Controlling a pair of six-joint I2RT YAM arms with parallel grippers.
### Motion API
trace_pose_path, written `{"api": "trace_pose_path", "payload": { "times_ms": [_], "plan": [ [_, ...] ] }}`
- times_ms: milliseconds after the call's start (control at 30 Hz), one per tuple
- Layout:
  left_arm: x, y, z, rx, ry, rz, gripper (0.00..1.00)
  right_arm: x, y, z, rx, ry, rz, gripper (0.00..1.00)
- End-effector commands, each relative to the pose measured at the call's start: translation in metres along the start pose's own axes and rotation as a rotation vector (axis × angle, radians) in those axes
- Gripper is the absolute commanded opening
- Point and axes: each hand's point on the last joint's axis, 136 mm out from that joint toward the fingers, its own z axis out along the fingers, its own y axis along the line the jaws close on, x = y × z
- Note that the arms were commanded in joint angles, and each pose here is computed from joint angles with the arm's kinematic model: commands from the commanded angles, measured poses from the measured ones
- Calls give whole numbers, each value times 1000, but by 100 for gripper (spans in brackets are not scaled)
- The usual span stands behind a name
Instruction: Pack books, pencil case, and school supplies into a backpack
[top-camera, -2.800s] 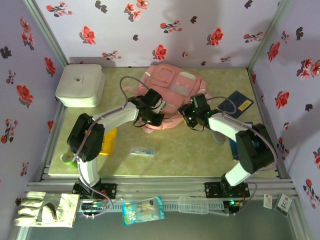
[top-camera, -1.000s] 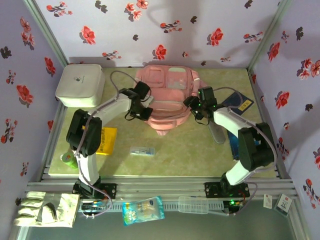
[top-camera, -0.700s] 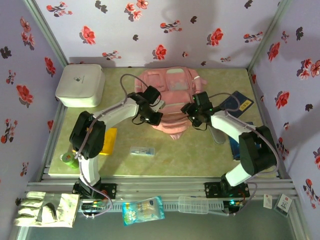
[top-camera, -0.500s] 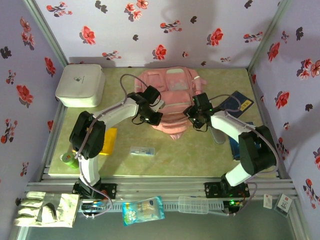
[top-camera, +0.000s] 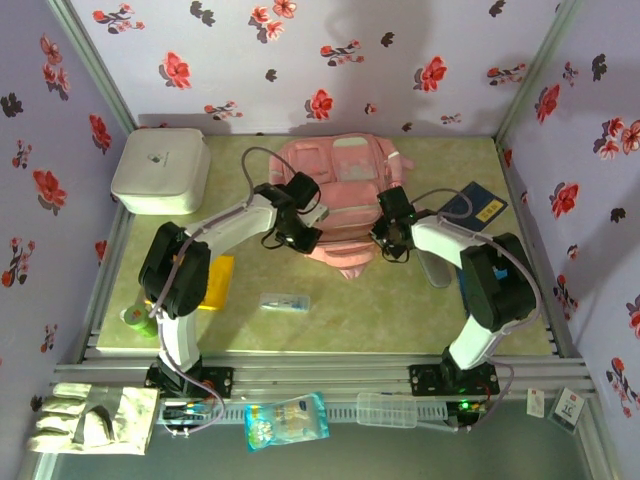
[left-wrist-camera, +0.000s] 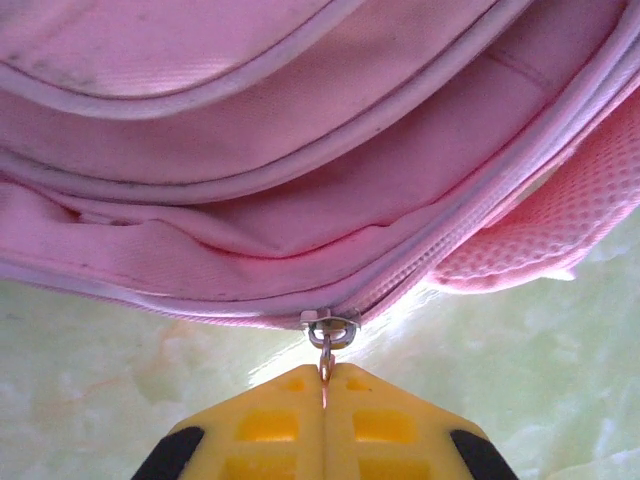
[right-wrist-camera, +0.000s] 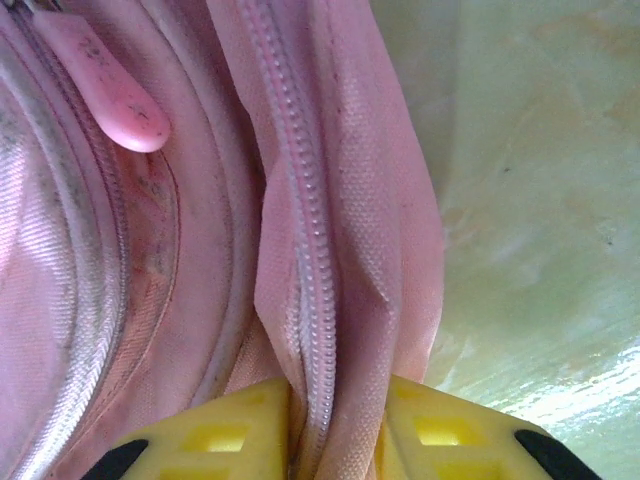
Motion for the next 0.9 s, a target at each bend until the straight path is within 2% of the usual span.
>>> {"api": "trace_pose_path", "payload": {
  "times_ms": [0, 233, 400, 567, 767, 867],
  "plan": [
    [21, 46, -15, -149, 103, 5, 0, -19, -10, 0, 72, -94, -32, 25],
    [-6, 114, -12, -220, 17, -142, 0, -19, -9, 4, 79, -92, -31, 22],
    [-38, 146, -6, -249, -43, -178, 0, -18, 6, 7, 15, -79, -37, 21],
    [-50, 150, -3, -251, -48, -171, 0, -22, 12, 8, 0, -89, -37, 19],
    [-42, 165, 4, -263, -12, -111, 0, -22, 3, 17, 46, -84, -44, 20],
    [-35, 166, 9, -260, 33, -5, 0, -23, -9, 22, 106, -92, -56, 19]
  ]
}}
